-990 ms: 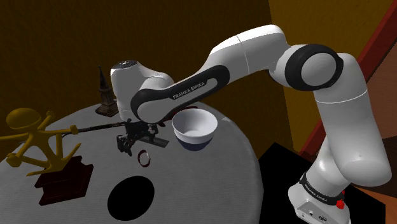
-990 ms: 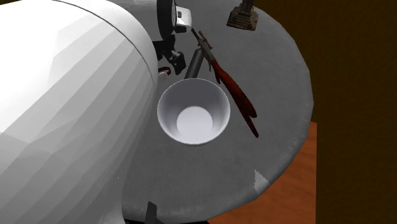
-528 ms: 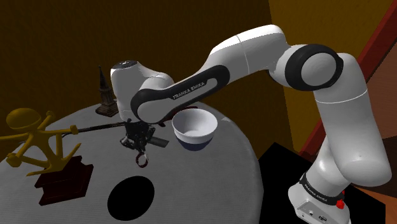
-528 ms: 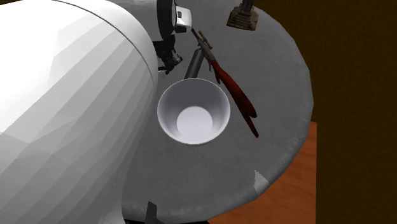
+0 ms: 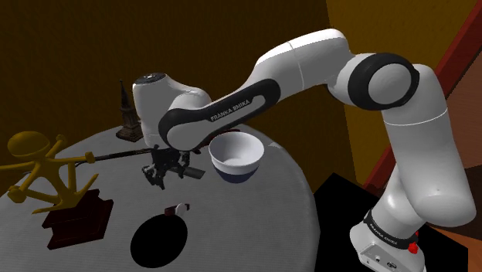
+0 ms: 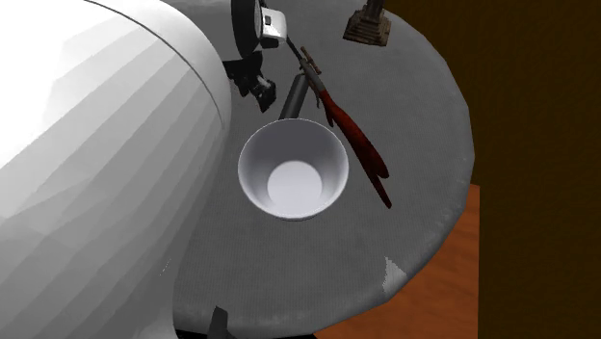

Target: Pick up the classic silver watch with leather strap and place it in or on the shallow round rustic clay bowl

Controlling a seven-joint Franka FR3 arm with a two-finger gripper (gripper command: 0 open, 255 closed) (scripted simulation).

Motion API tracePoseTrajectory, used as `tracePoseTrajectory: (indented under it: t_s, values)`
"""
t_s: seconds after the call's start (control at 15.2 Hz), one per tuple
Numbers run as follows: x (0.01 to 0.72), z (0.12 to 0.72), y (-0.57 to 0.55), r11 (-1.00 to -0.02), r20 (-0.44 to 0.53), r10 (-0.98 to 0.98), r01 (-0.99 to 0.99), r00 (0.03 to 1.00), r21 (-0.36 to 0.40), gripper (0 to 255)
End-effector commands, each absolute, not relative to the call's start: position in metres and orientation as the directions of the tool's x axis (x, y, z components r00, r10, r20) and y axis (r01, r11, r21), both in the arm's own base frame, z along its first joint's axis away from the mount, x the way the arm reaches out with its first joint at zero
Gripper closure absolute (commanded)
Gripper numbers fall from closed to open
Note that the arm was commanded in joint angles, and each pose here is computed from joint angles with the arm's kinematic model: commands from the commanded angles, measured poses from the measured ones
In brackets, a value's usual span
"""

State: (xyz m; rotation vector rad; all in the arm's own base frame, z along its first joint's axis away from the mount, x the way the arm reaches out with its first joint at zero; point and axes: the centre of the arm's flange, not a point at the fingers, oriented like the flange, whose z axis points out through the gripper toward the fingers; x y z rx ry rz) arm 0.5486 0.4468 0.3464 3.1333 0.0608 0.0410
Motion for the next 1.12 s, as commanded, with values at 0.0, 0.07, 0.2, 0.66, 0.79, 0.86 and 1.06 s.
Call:
tracePoseTrajectory:
  t_s: [0.0,0.07,0.2,0.66,0.79,0.86,1.06]
  values:
    - [0.527,0.356,0.460,-0.998,0.051,0.049,0.047,0.997,0.043,0]
    - [0.514,0.361,0.469,-0.996,0.066,0.057,0.052,0.996,0.066,0]
    - [0.486,0.370,0.486,-0.992,0.097,0.072,0.061,0.993,0.113,0]
    - [0.390,0.388,0.544,-0.959,0.196,0.134,0.078,0.972,0.271,0]
    - [0.392,0.378,0.541,-0.959,0.196,0.134,0.078,0.972,0.271,0]
    - [0.393,0.373,0.540,-0.959,0.196,0.134,0.078,0.972,0.271,0]
    - [0.397,0.358,0.536,-0.959,0.196,0.134,0.078,0.972,0.271,0]
